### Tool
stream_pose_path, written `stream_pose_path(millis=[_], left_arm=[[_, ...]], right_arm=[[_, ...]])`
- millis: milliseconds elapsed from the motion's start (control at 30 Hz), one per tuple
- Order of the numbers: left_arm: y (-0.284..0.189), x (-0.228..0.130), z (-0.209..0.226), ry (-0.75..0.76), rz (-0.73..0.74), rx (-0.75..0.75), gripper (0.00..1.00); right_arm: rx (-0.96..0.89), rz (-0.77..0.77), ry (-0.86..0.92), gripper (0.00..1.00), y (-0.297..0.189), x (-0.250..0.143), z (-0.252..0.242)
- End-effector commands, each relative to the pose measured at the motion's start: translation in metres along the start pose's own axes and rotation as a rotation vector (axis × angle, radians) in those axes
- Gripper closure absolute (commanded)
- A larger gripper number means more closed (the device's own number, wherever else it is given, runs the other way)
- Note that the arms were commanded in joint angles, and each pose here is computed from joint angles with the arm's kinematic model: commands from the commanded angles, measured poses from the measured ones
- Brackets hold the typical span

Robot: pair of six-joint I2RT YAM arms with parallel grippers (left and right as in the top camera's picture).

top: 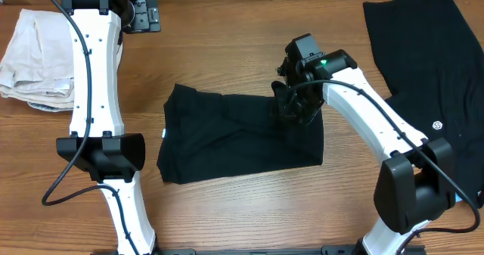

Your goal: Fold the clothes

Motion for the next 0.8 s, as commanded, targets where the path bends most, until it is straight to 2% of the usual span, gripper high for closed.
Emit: stream_pose_path(millis=[0, 200, 233, 300, 400, 433, 467, 633, 767], left_arm=[[-0.008, 0.004, 0.003, 0.014, -0.027, 0.012, 0.0], [-0.008, 0.004, 0.003, 0.015, -0.027, 0.011, 0.0], [-0.008, 0.004, 0.003, 0.015, -0.027, 0.011, 0.0], [-0.008, 0.004, 0.003, 0.015, -0.027, 0.011, 0.0], [-0.008, 0.004, 0.003, 0.015, -0.027, 0.011, 0.0], [-0.008, 0.004, 0.003, 0.015, -0.027, 0.011, 0.0], [-0.008, 0.003, 0.003, 0.015, -0.026, 0.011, 0.0], [-0.008, -0.007, 0.0, 0.023, 0.024, -0.016, 0.0], [-0.01, -0.029, -0.005, 0.034, 0.134, -0.067, 0.0]], right_arm=[[0.021, 0.014, -0.017, 0.96, 0.006, -0.004, 0.011], [0.027, 0.013, -0.03, 0.96, 0.009, -0.006, 0.023], [0.028, 0.013, -0.036, 0.93, 0.01, -0.006, 0.026], [0.03, 0.013, -0.042, 0.83, 0.011, -0.007, 0.029], [0.04, 0.018, -0.054, 0.57, 0.012, -0.008, 0.035], [0.057, 0.024, -0.056, 0.45, 0.012, -0.01, 0.038], [0.085, 0.033, -0.057, 0.4, 0.012, -0.011, 0.042], [0.261, 0.061, -0.06, 0.39, -0.001, -0.013, 0.068], [0.187, 0.041, -0.01, 0.39, -0.032, -0.003, 0.051]])
Point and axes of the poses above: each gripper's point midway between its finger pads, its own y axis out along the fingers, its own z axis along the line the jaws close on, x = y × z, the point moved 3 cm from there along -y, back along the fingers, and after that the axes turned 6 degrees about -y, right-handed, at the moved point
